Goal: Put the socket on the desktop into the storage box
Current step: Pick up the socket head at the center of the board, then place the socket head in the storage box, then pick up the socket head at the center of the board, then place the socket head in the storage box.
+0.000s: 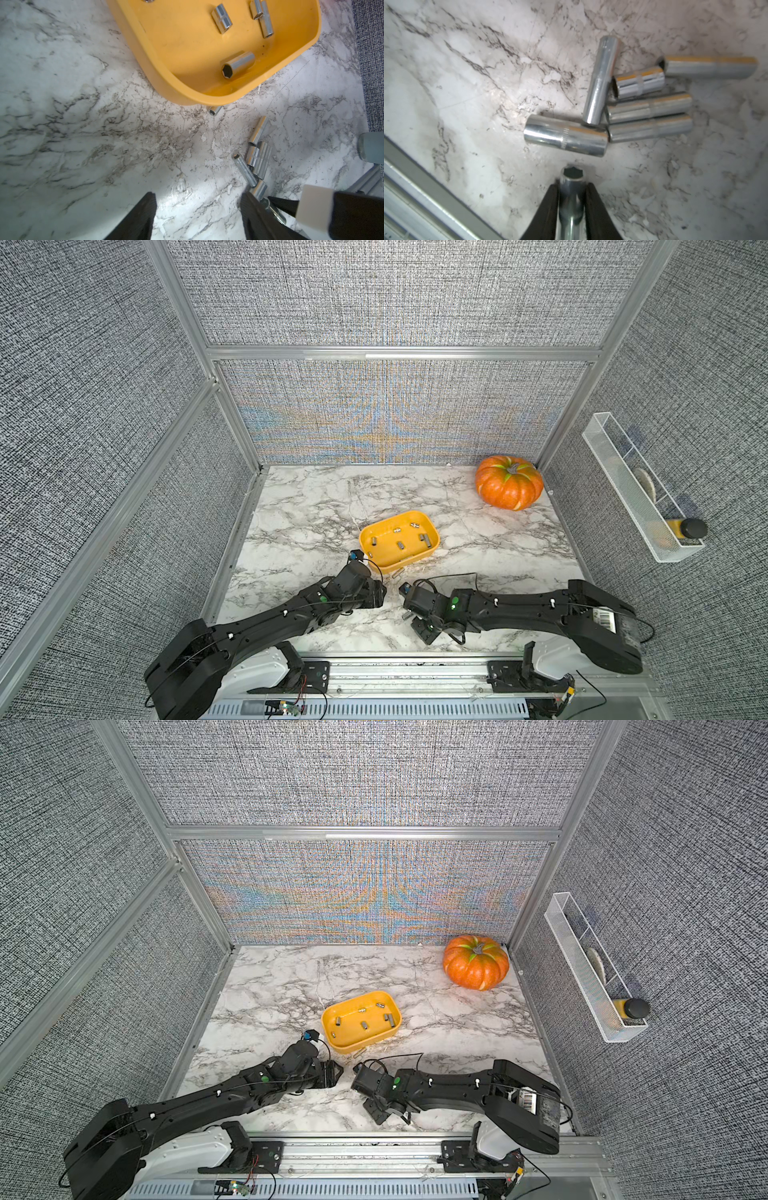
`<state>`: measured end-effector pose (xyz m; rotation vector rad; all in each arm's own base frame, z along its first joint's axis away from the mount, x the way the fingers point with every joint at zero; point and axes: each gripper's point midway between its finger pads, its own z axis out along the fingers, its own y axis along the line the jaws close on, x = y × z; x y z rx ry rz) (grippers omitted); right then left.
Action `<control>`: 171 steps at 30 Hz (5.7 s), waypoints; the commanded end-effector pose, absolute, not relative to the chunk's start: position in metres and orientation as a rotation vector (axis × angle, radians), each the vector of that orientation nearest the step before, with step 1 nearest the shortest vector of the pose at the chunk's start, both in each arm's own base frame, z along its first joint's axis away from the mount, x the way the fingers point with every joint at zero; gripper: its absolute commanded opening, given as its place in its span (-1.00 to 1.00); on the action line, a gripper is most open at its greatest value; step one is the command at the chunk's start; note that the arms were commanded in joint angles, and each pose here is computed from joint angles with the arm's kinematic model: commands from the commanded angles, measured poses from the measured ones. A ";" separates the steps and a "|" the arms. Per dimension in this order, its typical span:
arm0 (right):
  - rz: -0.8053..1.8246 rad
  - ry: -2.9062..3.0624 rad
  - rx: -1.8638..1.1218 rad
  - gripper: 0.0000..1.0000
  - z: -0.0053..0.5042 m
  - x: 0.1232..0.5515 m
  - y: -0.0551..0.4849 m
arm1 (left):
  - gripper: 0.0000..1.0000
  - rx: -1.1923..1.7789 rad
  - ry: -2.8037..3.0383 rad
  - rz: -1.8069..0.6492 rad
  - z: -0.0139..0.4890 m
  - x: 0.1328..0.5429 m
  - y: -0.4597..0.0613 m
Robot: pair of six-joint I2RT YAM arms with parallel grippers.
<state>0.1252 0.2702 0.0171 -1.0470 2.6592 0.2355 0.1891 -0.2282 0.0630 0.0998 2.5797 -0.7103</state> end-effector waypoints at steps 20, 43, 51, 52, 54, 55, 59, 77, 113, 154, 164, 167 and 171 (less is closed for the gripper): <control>0.609 2.441 -0.097 -1.00 0.189 0.299 0.228 | 0.39 0.149 2.564 -0.681 0.065 0.195 -0.232; 0.239 2.662 -0.261 -1.00 0.060 0.405 0.287 | 0.39 0.402 2.569 -0.766 0.067 0.175 -0.254; 0.209 2.703 -0.284 -0.57 0.039 0.394 0.283 | 0.37 0.541 2.587 -0.745 0.060 0.167 -0.272; 0.204 2.703 -0.291 -0.49 0.039 0.393 0.284 | 0.37 0.554 2.586 -0.740 0.060 0.166 -0.274; 0.201 2.700 -0.294 -0.38 0.041 0.392 0.284 | 0.36 0.579 2.583 -0.728 0.061 0.165 -0.277; 0.202 2.695 -0.294 -0.34 0.044 0.392 0.284 | 0.36 0.588 2.581 -0.719 0.061 0.165 -0.278; 0.233 2.658 -0.283 -0.24 0.066 0.392 0.285 | 0.35 0.641 2.571 -0.684 0.061 0.162 -0.283; 0.398 2.348 0.079 -0.22 0.189 0.310 0.191 | 0.07 1.031 2.564 -0.549 0.043 0.133 -0.312; 0.349 2.349 0.323 -0.22 0.149 0.242 0.119 | -0.52 1.319 2.628 -0.299 0.003 0.118 -0.314; 0.392 2.457 0.238 -0.22 0.122 0.232 0.135 | -0.53 0.396 2.699 -0.368 0.081 0.353 -0.288; 0.427 2.540 -0.016 -0.12 0.107 0.223 0.163 | 0.13 0.378 2.675 -0.341 0.090 0.360 -0.282; 0.446 2.551 -0.178 -0.03 0.104 0.216 0.184 | 0.19 0.371 2.638 -0.354 0.107 0.359 -0.280; 0.452 2.562 -0.433 0.08 0.096 0.200 0.219 | 0.24 0.358 2.575 -0.401 0.135 0.350 -0.274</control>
